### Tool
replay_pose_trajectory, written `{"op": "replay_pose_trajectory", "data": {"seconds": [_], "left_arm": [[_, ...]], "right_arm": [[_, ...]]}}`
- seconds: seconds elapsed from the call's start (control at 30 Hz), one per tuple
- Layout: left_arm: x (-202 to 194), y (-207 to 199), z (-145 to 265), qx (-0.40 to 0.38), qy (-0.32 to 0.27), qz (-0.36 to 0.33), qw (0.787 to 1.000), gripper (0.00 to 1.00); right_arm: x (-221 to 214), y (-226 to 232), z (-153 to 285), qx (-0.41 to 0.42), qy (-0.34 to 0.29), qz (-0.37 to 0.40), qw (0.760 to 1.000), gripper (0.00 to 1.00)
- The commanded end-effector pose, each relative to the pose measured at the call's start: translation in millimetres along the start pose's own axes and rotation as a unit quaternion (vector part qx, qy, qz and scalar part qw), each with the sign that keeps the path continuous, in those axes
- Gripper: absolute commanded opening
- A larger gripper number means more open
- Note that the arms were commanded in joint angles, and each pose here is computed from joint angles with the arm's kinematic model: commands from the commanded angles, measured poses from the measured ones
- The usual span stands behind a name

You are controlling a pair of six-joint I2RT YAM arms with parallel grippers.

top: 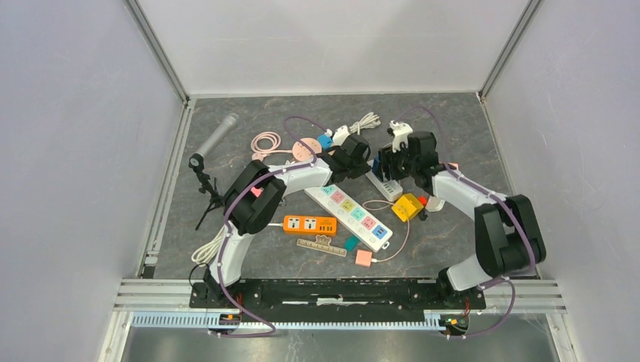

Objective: Pull the plug off the socket

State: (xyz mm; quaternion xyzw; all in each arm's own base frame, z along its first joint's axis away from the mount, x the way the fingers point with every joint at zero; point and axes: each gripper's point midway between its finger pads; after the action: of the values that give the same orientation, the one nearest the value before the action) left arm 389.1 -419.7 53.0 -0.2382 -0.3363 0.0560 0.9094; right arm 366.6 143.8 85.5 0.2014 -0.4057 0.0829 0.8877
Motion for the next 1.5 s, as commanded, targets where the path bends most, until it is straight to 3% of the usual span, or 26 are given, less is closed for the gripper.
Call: {"op": "replay_pose_trajectory", "data": {"seconds": [0.0, 0.1, 0.2, 0.5, 0.7, 0.97, 1.13, 1.47], "left_arm": [[-24.4, 15.2, -8.8, 0.021, 0.033, -0.018, 0.999, 0.25], [-23.7, 14.5, -8.6, 0.020, 0.033, -0.018, 0.999, 0.25], [-24.1, 15.2, -8.7, 0.021, 0.033, -0.018, 0.999, 0.25], [-20.9, 12.3, -4.9, 0.006, 0.023, -0.018, 1.000, 0.27], [-14.8, 2.9, 3.4, -0.036, 0.000, -0.022, 0.999, 0.36], [-15.8, -22.6, 7.5, -0.106, 0.007, -0.063, 0.992, 0.62], [6.1, -30.6, 24.9, -0.108, -0.017, -0.099, 0.989, 0.80], [59.2, -36.1, 93.1, -0.077, -0.062, -0.207, 0.973, 0.95]], "right_arm": [[75.1, 19.9, -13.9, 0.015, -0.050, -0.022, 0.998, 0.00], [56.7, 15.2, -26.5, 0.010, 0.018, -0.033, 0.999, 0.00], [52.2, 17.7, -29.7, 0.023, 0.036, -0.020, 0.999, 0.00], [98.6, -4.1, 13.9, -0.060, -0.090, -0.004, 0.994, 0.01], [115.3, -41.7, 44.1, -0.144, -0.159, -0.050, 0.975, 0.12], [95.2, -71.9, 21.1, -0.154, -0.101, -0.100, 0.978, 0.19], [76.2, -81.2, -2.5, -0.135, -0.056, -0.122, 0.982, 0.24], [57.7, -83.7, -24.7, -0.108, -0.017, -0.137, 0.985, 0.40]]}}
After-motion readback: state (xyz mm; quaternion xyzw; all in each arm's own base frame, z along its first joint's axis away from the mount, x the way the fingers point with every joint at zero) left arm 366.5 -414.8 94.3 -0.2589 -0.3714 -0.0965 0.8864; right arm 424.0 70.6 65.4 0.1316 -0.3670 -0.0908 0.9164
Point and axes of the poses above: each gripper's point midway between its finger pads, its own z axis back along the fingers, its own y axis along the line the jaws close on, x = y × z, and after that the axes turned 12 degrees about -z, right-handed
